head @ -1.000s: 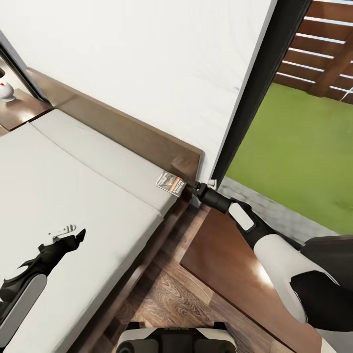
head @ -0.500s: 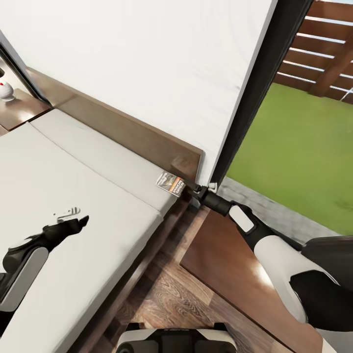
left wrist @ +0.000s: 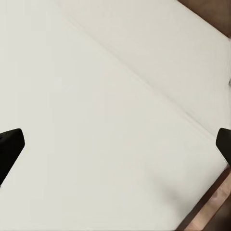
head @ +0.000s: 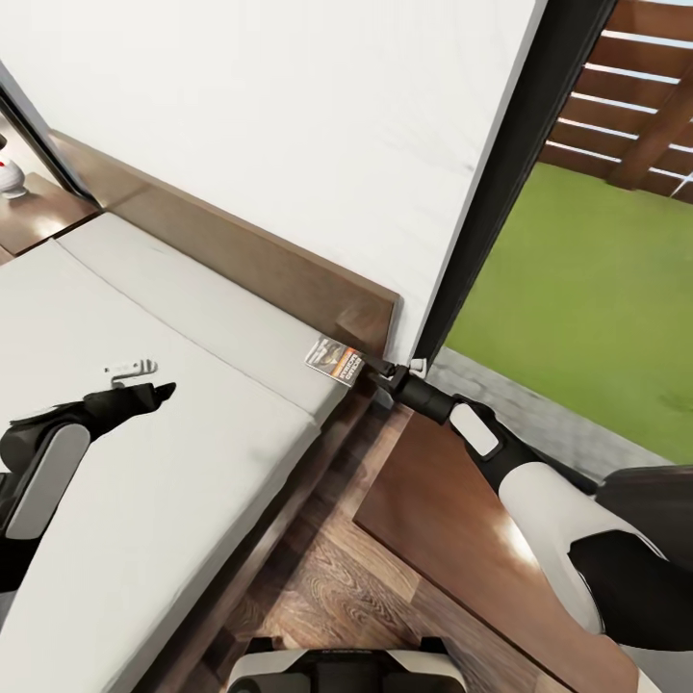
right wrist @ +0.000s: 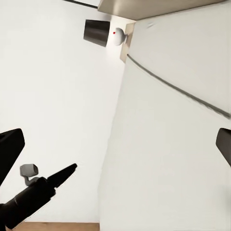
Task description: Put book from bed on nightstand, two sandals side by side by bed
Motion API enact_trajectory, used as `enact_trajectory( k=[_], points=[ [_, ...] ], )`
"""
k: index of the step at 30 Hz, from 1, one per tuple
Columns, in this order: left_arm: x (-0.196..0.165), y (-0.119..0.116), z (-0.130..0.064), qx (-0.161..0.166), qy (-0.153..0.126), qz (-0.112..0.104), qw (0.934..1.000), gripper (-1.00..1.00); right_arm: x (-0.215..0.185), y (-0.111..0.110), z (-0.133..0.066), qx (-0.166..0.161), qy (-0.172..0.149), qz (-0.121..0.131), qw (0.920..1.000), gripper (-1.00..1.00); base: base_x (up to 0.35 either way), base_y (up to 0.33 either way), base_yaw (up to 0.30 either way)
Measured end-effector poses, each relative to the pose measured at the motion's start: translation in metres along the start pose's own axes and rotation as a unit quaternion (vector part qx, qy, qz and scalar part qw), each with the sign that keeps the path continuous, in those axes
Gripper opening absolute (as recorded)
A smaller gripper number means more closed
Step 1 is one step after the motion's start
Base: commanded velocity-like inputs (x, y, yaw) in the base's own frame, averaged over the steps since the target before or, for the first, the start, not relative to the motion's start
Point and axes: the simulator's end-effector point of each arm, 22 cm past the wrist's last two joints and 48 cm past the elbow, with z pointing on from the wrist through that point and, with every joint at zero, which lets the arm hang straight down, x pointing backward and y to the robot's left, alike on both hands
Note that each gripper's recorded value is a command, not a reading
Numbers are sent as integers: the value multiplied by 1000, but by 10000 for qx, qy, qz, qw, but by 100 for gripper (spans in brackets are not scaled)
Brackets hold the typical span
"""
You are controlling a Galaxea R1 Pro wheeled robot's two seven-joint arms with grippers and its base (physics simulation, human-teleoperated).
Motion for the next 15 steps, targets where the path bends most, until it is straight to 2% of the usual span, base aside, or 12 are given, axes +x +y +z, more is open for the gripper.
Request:
enact_trajectory(
  k=[4, 15],
  points=[
    [-24, -5, 2, 64, -173, -32, 9998, 100, -1, -3, 1, -8, -20, -27, 10000, 100, 0, 0, 0],
    [-32, -10, 11, 120, -275, -66, 9995, 100, -5, -13, 4, -3, -79, -94, 9999, 100, 0, 0, 0]
  ],
)
